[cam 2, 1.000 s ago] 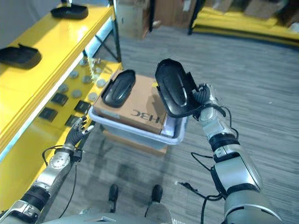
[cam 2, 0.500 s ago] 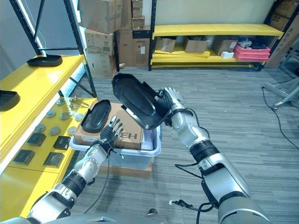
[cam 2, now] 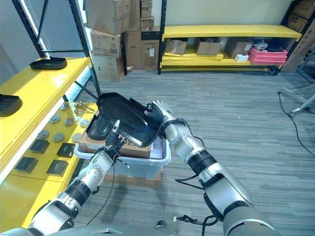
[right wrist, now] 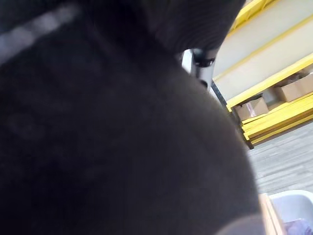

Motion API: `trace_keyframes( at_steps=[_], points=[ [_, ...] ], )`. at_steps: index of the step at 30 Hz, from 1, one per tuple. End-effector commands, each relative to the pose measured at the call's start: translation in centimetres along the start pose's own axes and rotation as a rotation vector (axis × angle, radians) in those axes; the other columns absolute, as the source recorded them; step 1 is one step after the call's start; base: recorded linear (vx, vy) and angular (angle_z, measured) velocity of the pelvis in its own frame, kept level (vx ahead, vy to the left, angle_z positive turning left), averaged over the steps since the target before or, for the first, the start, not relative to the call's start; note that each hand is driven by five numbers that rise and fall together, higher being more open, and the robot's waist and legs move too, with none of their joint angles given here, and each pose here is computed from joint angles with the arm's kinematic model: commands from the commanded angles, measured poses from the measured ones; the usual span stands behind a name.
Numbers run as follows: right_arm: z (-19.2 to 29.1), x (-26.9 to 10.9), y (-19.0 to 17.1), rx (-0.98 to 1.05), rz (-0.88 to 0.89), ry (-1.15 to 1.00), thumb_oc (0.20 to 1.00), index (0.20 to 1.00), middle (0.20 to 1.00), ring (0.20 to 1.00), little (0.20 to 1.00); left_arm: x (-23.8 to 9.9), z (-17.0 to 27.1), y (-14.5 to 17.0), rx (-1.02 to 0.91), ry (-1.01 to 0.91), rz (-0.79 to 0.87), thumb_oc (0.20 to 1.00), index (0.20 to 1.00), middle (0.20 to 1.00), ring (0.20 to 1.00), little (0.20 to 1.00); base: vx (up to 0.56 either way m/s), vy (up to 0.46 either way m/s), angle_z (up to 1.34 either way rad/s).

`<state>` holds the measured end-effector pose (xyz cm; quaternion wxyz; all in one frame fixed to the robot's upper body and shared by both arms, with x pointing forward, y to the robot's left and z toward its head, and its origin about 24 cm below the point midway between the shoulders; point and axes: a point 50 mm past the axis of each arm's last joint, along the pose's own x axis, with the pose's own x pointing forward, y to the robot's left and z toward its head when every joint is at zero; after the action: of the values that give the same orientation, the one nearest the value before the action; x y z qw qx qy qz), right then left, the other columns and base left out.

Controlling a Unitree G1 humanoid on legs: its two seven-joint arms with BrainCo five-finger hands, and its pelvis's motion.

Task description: Move parts from the plastic box to the shelf.

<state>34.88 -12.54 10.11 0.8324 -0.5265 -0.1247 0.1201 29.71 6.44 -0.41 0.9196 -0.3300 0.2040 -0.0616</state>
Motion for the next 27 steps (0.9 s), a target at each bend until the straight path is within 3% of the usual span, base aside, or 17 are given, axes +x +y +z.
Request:
trace_keyframes(
  at_steps=[1, 2, 3, 4, 10, 16, 20, 21, 27],
  points=[
    [4.6, 0.4, -0.8, 0.068, -0.010, -0.232, 0.200, 0.200, 0.200, 0.200, 0.200, 1.9, 3.1, -4.1, 0.136, -0.103, -0.108, 1.000, 1.000, 1.000, 1.000, 1.000, 0.00, 0.000, 0.00],
    [4.6, 0.4, -0.8, 0.068, -0.009, -0.232, 0.200, 0.200, 0.200, 0.200, 0.200, 1.9, 3.0, -4.1, 0.136, -0.102, -0.107, 1.000, 1.000, 1.000, 1.000, 1.000, 0.00, 0.000, 0.00],
    [5.1, 0.0, -0.5, 0.085, 0.001, -0.256, 0.200, 0.200, 0.200, 0.200, 0.200, 1.9, 3.3, -4.0, 0.152, -0.116, -0.102, 0.432, 0.432, 0.432, 0.432, 0.432, 0.00, 0.000, 0.00],
    [5.3, -0.2, -0.3, 0.096, 0.011, -0.267, 0.200, 0.200, 0.200, 0.200, 0.200, 1.9, 3.5, -4.0, 0.165, -0.128, -0.097, 0.200, 0.200, 0.200, 0.200, 0.200, 0.00, 0.000, 0.00],
    [6.6, -1.8, 1.2, 0.265, 0.034, -0.315, 0.200, 0.200, 0.200, 0.200, 0.200, 1.6, 4.2, -3.5, 0.216, -0.190, -0.056, 0.200, 0.200, 0.200, 0.200, 0.200, 0.00, 0.000, 0.00],
    [8.2, -4.2, 3.9, 0.565, 0.096, -0.343, 0.200, 0.200, 0.200, 0.200, 0.200, 1.1, 5.9, -2.8, 0.343, -0.304, -0.002, 0.200, 0.200, 0.200, 0.200, 0.200, 0.00, 0.000, 0.00],
    [8.8, -4.9, 4.6, 0.621, 0.141, -0.366, 0.200, 0.200, 0.200, 0.200, 0.200, 0.7, 6.3, -2.7, 0.391, -0.354, 0.006, 0.200, 0.200, 0.200, 0.200, 0.200, 0.00, -0.011, 0.00],
    [9.0, -5.6, 5.0, 0.744, 0.169, -0.366, 1.000, 1.000, 1.000, 1.000, 1.000, 0.3, 6.4, -2.7, 0.453, -0.392, 0.014, 0.200, 0.200, 0.200, 0.200, 0.200, 0.01, -0.031, 0.00],
    [7.3, -6.4, 3.6, 0.855, 0.063, -0.319, 1.000, 1.000, 1.000, 1.000, 1.000, -0.5, 7.4, -1.3, 0.522, -0.462, 0.083, 0.200, 0.200, 0.200, 0.200, 0.200, 0.00, -0.012, 0.01]
  ],
)
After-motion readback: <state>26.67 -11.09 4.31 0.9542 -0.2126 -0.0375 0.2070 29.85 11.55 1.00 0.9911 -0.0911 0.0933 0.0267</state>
